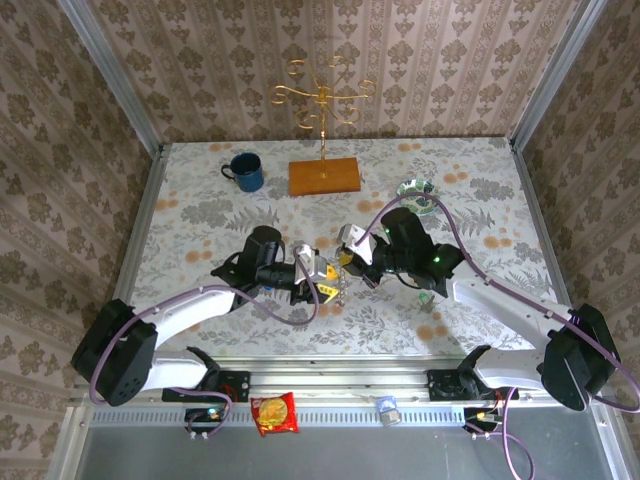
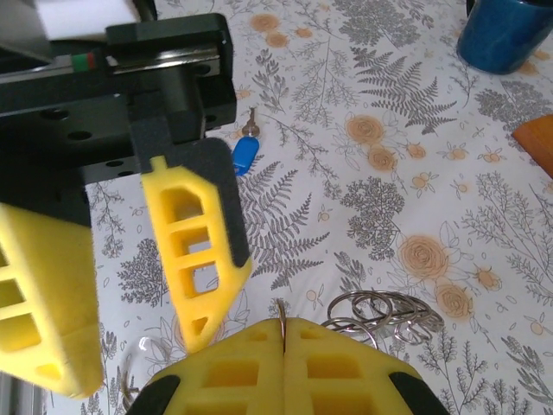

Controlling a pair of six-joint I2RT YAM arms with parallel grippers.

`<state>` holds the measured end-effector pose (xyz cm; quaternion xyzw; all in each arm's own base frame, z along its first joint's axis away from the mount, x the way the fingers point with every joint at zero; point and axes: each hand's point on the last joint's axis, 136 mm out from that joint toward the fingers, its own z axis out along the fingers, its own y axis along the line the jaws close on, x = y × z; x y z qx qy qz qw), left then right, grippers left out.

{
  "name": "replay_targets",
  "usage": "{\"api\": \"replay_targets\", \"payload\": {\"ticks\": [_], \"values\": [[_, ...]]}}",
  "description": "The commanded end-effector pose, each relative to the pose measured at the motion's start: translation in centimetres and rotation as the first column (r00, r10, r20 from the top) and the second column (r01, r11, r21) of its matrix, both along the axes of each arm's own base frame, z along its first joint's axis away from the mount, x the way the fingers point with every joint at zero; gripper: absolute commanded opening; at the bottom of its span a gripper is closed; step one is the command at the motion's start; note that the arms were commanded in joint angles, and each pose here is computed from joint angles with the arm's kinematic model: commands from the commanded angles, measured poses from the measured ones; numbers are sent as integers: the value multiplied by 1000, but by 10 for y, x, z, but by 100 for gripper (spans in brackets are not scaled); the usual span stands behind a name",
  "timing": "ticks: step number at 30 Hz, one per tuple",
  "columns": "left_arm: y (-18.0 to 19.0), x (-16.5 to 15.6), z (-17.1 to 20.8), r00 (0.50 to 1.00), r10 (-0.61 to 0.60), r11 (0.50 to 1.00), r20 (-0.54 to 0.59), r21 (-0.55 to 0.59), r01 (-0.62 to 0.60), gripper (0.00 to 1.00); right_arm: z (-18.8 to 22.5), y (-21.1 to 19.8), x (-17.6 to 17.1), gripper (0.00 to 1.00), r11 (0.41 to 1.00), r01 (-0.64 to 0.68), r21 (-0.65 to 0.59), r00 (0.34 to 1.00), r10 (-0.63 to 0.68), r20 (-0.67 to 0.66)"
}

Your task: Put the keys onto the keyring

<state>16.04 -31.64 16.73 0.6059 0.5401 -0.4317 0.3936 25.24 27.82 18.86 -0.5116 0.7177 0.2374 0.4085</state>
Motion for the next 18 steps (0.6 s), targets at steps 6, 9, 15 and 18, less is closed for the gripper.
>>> {"api": "replay_targets", "payload": {"ticks": [6, 9, 15, 18], "values": [[2, -24, 2, 997, -76, 997, 1, -23, 76, 41, 1, 7, -1, 0, 1000, -13, 16, 1000, 13, 12], [11, -15, 17, 997, 1, 997, 76, -73, 5, 40, 0, 5, -3, 0, 1000, -29, 6, 999, 29, 29], [32, 11, 34, 965, 199, 975, 171, -139, -176, 39, -1, 7, -15, 0, 995, -97, 13, 995, 96, 25], [31, 14, 31, 968, 196, 976, 159, -128, -176, 39, -1, 10, -20, 0, 991, -129, 18, 991, 129, 24]]}}
